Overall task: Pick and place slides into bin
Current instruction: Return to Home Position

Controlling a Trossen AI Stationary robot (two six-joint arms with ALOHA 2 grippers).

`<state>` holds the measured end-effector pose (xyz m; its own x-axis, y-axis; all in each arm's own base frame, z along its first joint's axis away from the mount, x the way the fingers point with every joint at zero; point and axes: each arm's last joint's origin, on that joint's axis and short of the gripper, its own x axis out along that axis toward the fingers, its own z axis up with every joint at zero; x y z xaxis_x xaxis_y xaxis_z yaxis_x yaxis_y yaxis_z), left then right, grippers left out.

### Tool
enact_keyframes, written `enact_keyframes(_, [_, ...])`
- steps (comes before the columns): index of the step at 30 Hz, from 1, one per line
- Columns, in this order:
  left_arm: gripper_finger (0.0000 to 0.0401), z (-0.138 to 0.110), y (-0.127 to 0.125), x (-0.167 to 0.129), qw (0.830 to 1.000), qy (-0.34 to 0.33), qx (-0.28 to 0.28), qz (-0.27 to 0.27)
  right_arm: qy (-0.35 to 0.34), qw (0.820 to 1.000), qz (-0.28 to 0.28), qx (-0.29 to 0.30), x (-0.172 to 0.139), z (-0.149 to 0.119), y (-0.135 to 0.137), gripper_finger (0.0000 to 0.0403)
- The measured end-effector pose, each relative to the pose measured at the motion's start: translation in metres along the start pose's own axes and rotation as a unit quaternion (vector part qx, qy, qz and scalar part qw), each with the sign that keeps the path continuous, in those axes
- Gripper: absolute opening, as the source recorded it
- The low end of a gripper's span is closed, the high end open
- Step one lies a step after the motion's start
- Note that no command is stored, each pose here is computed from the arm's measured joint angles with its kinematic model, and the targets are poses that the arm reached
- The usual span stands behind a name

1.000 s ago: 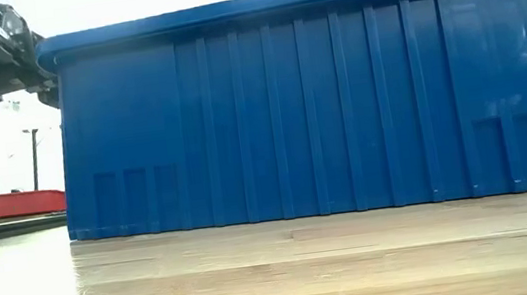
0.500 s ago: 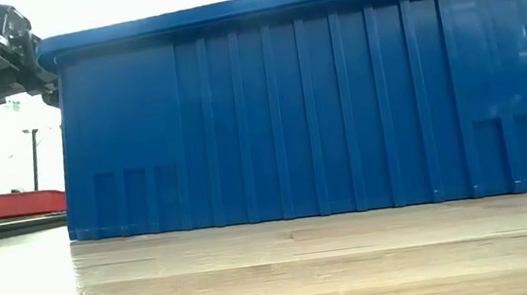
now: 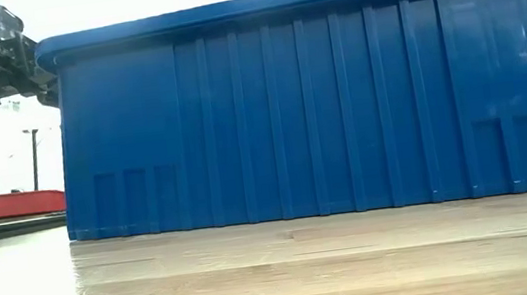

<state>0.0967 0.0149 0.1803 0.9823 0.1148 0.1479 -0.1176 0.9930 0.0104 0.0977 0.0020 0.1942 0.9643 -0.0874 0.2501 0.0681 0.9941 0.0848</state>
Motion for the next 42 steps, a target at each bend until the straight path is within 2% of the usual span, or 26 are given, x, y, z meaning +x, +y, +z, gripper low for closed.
enact_keyframes(12, [0.0, 0.002, 0.0, 0.0, 1.0, -0.01, -0.011, 0.004, -0.007, 1.0, -0.012, 0.004, 0.0, 0.0, -0.001, 0.0008])
enact_keyframes(22, [0.0, 0.0, 0.0, 0.002, 1.0, 0.001, -0.011, 0.007, -0.101, 0.995, -0.013, 0.017, -0.002, 0.015, -0.001, 0.0008])
enact_keyframes(42, [0.0, -0.001, 0.001, 0.003, 1.0, 0.003, -0.011, 0.008, -0.101, 0.995, -0.012, 0.018, -0.002, 0.016, 0.0, 0.0008])
